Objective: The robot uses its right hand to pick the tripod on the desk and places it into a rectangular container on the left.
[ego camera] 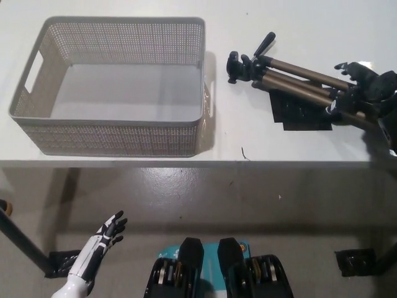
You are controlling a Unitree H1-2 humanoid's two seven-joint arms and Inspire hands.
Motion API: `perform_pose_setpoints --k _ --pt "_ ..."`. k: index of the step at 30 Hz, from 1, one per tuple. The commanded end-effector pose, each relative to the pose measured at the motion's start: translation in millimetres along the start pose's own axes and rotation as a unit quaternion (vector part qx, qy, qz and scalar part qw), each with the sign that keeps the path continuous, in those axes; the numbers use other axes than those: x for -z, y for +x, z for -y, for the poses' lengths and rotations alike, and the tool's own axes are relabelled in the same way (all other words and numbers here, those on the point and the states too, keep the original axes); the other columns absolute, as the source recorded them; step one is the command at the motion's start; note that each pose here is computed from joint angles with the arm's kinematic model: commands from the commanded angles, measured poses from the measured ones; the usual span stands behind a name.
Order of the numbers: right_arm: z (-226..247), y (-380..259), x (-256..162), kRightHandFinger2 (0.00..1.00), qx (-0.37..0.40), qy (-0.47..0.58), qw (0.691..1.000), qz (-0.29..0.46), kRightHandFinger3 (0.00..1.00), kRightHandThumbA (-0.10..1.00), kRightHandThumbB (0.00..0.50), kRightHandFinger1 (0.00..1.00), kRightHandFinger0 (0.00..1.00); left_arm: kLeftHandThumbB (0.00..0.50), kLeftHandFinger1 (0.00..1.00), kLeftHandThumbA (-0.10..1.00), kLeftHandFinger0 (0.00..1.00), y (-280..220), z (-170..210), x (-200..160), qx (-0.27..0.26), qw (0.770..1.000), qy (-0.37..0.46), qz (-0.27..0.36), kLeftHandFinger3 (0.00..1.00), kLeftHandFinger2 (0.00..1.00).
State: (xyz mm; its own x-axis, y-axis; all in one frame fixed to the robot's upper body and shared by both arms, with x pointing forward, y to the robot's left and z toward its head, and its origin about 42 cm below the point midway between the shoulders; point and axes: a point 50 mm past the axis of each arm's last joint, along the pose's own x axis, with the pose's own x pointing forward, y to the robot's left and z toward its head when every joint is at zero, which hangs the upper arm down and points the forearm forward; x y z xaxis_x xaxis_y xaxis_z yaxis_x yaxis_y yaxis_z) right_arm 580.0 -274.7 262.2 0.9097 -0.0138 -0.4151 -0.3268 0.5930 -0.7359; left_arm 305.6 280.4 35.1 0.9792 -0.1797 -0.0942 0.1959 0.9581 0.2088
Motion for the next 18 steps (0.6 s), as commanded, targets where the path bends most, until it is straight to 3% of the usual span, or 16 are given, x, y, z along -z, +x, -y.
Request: perform_pose_setpoints --k 1,5,6,7,8,9,10,11,12,13,14,16,17,18 --pt "-8 1 -11 1.00 -0.019 0.017 0.999 0.032 1.00 1.00 0.500 1.00 1.00 0.500 1.00 1.00 1.00 8 -5 -16 0.010 0.999 0.006 0.038 1.00 1.00" --pt "-34 5 0 1.00 -0.047 -0.053 0.997 0.000 1.00 0.80 0.462 1.00 1.00 0.500 1.00 1.00 1.00 8 -4 -14 0.011 0.999 0.009 0.036 1.00 1.00" --pt "-40 6 2 1.00 -0.036 -0.078 0.996 -0.011 1.00 0.67 0.461 1.00 1.00 0.500 1.00 1.00 1.00 8 -4 -14 0.012 0.999 0.009 0.036 1.00 1.00" --pt "-44 7 7 1.00 -0.020 -0.084 0.996 -0.019 1.00 0.43 0.375 1.00 1.00 0.500 1.00 1.00 1.00 6 -2 -12 0.013 0.999 0.009 0.034 1.00 1.00" --pt "-47 7 9 1.00 0.000 -0.089 0.996 -0.021 1.00 0.31 0.389 1.00 1.00 0.500 1.00 1.00 1.00 5 -2 -12 0.012 0.999 0.010 0.033 1.00 1.00" --pt "-51 7 13 0.85 0.048 -0.131 0.990 -0.015 0.78 0.00 0.233 0.81 0.72 0.500 1.00 1.00 1.00 5 -2 -13 0.014 0.999 0.011 0.035 1.00 1.00" --pt "-52 7 17 0.38 0.089 -0.157 0.984 0.000 0.47 -0.10 0.181 0.31 0.21 0.500 1.00 1.00 1.00 6 -4 -13 0.015 0.999 0.014 0.039 1.00 1.00" --pt "-52 7 19 0.40 0.106 -0.156 0.982 0.008 0.47 -0.10 0.180 0.26 0.07 0.500 1.00 1.00 1.00 6 -4 -13 0.017 0.999 0.017 0.040 1.00 1.00" --pt "-52 6 20 0.50 0.111 -0.152 0.982 0.011 0.49 -0.10 0.174 0.27 0.01 0.500 1.00 1.00 1.00 6 -4 -13 0.016 0.999 0.016 0.039 1.00 1.00" --pt "-49 6 20 0.67 0.119 -0.151 0.981 0.018 0.56 -0.10 0.161 0.41 0.05 0.500 1.00 1.00 1.00 7 -5 -14 0.016 0.999 0.018 0.040 1.00 1.00" --pt "-45 5 18 0.77 0.131 -0.149 0.980 0.029 0.65 -0.10 0.170 0.50 0.09 0.500 1.00 1.00 1.00 9 -6 -15 0.016 0.999 0.022 0.040 1.00 1.00" --pt "-41 4 18 0.84 0.148 -0.137 0.978 0.044 0.75 -0.10 0.186 0.56 0.09 0.500 1.00 1.00 1.00 10 -7 -16 0.015 0.999 0.022 0.039 1.00 1.00" --pt "-39 4 18 0.91 0.152 -0.138 0.978 0.045 0.82 -0.10 0.187 0.64 0.18 0.500 1.00 1.00 1.00 9 -6 -17 0.013 0.999 0.024 0.038 1.00 1.00" --pt "-36 4 20 0.90 0.158 -0.137 0.977 0.051 0.82 -0.10 0.189 0.63 0.18 0.500 1.00 1.00 1.00 10 -5 -17 0.016 0.999 0.020 0.041 1.00 1.00"
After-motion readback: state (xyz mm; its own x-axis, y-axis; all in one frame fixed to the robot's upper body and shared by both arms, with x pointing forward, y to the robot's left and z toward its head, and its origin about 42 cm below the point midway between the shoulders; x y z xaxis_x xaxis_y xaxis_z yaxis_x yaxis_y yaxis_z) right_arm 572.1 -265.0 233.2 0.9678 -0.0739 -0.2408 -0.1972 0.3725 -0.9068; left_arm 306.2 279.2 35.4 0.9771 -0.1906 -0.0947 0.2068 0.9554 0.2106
